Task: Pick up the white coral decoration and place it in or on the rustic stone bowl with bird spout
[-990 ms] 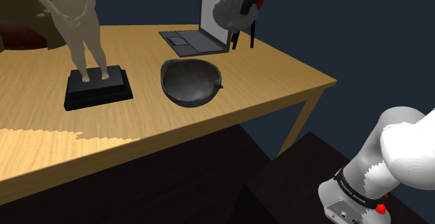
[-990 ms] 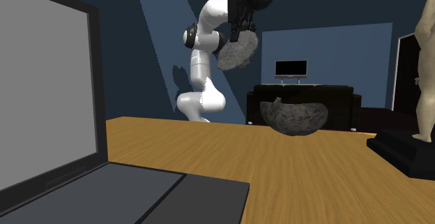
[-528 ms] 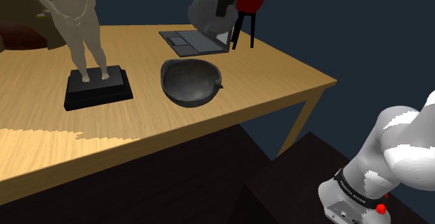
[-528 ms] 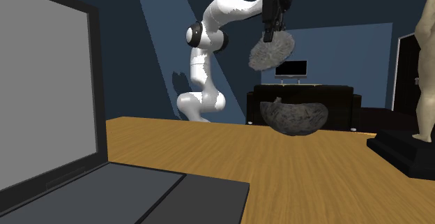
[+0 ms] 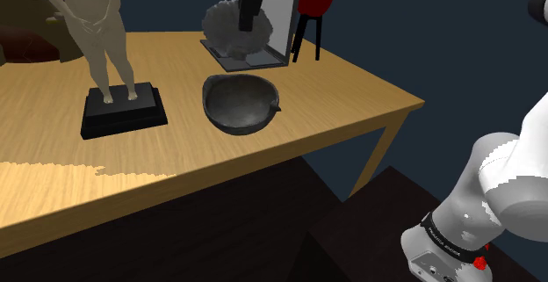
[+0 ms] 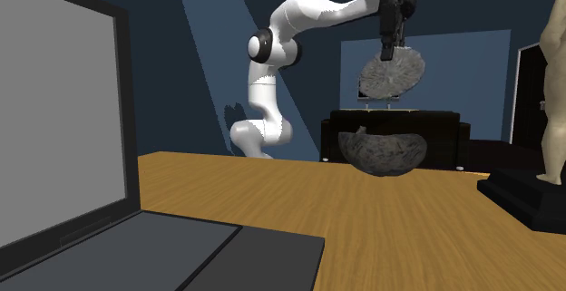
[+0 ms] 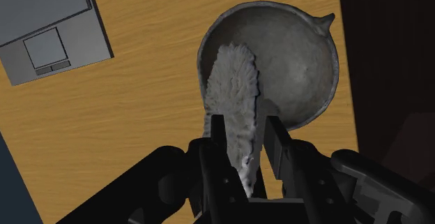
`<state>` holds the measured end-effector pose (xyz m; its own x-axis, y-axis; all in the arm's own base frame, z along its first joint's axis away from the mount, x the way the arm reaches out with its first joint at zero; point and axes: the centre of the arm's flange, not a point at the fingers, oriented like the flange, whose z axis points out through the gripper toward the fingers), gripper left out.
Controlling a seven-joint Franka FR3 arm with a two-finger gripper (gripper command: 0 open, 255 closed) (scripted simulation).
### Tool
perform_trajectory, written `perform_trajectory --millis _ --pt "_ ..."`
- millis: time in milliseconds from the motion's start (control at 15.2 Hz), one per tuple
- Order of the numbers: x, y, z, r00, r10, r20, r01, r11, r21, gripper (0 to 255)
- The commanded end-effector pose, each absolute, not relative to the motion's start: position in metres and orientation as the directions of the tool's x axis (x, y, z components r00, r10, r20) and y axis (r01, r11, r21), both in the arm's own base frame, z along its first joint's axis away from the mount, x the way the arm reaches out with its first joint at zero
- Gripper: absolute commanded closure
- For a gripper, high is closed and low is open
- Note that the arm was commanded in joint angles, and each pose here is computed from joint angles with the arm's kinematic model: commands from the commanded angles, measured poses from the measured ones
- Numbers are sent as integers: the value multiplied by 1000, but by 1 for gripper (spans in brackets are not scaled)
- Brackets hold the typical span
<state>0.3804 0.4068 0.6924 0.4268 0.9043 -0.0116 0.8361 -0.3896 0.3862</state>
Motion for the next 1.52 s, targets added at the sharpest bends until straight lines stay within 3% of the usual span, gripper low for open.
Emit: perform_trajectory --millis 0,792,1320,1386,1452 --pt "380 407 682 427 904 -11 836 -390 387 255" --pt "380 407 619 427 904 -11 836 -390 387 255" --pt "380 407 617 427 904 -11 836 -390 387 255" --pt "380 407 617 427 904 -11 836 -390 387 0" --pt "380 407 617 427 904 -11 836 -390 387 0"
